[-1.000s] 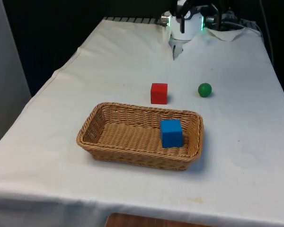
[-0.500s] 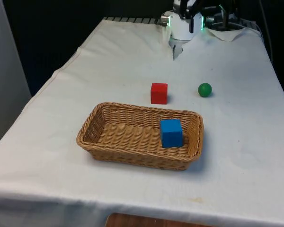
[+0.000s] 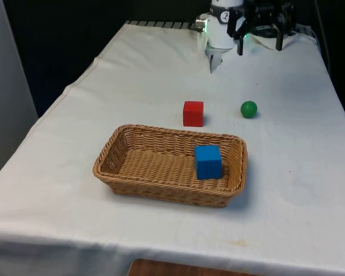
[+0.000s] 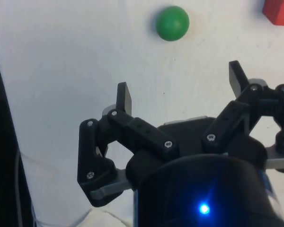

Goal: Place all non-red objects into the basket.

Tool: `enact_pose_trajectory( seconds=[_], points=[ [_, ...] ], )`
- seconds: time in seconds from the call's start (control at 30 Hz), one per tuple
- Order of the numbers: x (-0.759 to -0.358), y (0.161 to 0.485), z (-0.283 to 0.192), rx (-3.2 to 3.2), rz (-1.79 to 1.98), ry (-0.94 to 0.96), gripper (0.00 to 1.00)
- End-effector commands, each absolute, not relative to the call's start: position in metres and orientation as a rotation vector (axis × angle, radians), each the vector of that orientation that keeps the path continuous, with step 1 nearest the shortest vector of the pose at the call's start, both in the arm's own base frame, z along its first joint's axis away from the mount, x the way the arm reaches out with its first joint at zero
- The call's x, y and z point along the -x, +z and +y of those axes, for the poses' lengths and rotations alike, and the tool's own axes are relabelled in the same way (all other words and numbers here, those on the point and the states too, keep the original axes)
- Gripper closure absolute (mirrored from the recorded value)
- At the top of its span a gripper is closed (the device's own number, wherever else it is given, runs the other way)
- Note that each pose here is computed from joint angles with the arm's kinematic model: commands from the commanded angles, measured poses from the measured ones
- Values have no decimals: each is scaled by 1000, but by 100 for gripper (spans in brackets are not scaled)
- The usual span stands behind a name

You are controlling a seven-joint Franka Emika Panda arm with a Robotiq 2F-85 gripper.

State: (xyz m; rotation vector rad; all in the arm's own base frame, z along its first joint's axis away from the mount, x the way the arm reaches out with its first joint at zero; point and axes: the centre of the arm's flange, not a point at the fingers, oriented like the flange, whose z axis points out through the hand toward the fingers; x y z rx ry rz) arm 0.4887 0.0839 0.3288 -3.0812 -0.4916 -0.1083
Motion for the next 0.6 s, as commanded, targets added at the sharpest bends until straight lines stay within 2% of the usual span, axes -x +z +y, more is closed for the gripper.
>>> enact_pose_trajectory(
  seconds=[0.0,0.57],
  points=[
    [-489,324,86,3080,-486,-123,0],
    [-484,275,94,3087,-488,-139,0]
  ],
)
